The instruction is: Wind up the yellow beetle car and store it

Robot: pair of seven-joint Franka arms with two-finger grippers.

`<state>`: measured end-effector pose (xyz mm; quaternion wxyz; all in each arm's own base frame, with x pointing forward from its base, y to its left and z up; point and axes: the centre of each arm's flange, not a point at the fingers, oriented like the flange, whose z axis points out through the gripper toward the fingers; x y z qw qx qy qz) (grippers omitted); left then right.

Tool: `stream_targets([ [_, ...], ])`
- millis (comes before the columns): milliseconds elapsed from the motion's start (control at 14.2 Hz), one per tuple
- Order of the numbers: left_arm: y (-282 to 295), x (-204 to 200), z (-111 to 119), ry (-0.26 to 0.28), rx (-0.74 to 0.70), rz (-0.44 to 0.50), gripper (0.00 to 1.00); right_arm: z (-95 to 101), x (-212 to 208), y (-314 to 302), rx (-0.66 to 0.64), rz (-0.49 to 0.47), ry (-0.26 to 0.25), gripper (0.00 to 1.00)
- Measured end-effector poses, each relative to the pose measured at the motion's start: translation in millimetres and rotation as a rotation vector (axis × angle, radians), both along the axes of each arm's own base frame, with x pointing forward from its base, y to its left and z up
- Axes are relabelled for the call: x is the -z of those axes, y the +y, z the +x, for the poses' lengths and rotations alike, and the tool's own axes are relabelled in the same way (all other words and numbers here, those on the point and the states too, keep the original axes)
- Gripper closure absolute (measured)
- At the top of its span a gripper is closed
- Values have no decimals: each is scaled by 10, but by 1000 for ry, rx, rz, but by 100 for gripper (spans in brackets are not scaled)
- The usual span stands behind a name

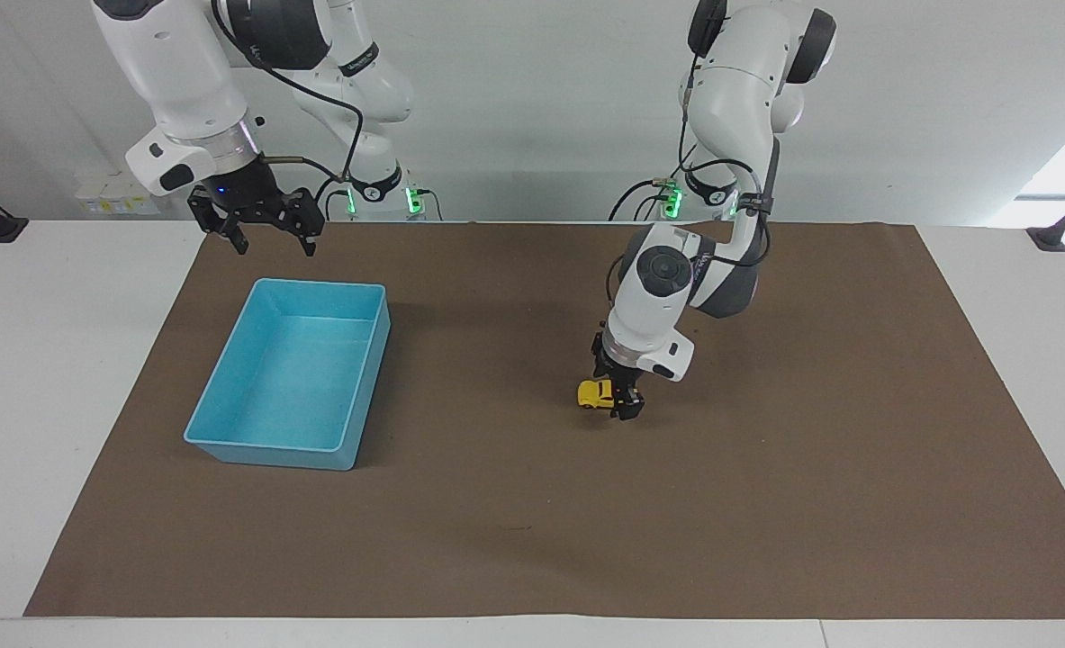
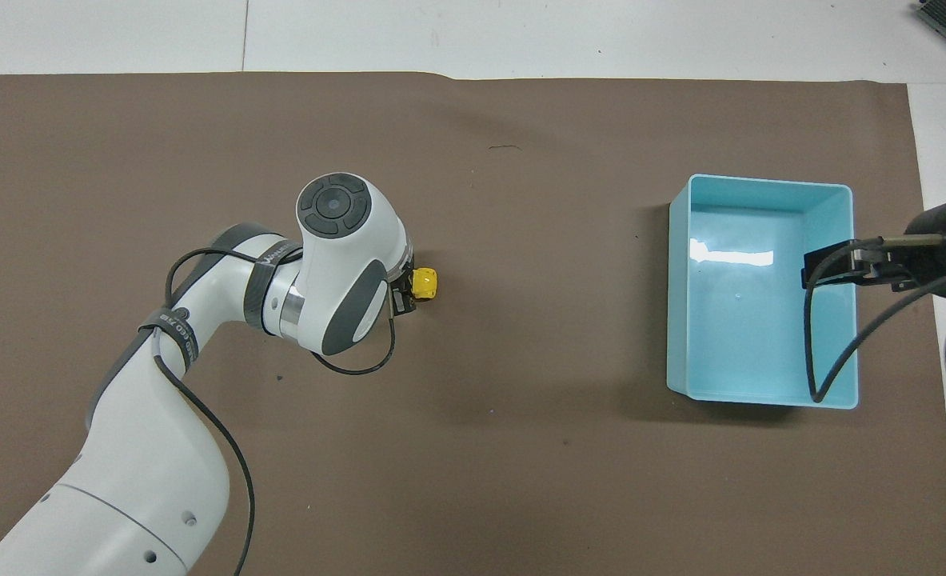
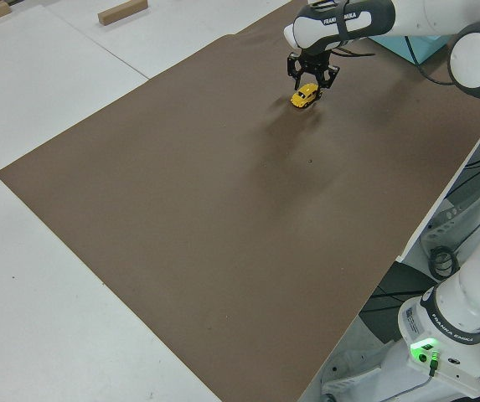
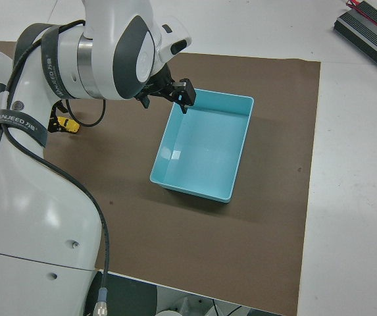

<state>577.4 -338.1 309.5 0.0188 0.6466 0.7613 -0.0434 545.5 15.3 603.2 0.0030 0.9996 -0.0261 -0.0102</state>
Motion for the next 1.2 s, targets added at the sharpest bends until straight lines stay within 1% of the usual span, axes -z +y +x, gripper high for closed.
stream_targets([
  [71, -9, -4, -5, -1, 13, -1, 52, 0, 0, 0, 0, 0, 0, 0],
  [635, -30, -2, -26, -9, 112, -2, 52, 0, 0, 0, 0, 0, 0, 0],
  [917, 18, 0, -17, -9, 112, 2, 52, 0, 0, 0, 0, 0, 0, 0],
  [1200, 184, 3, 13, -6, 115, 10, 52, 0, 0, 0, 0, 0, 0, 0],
])
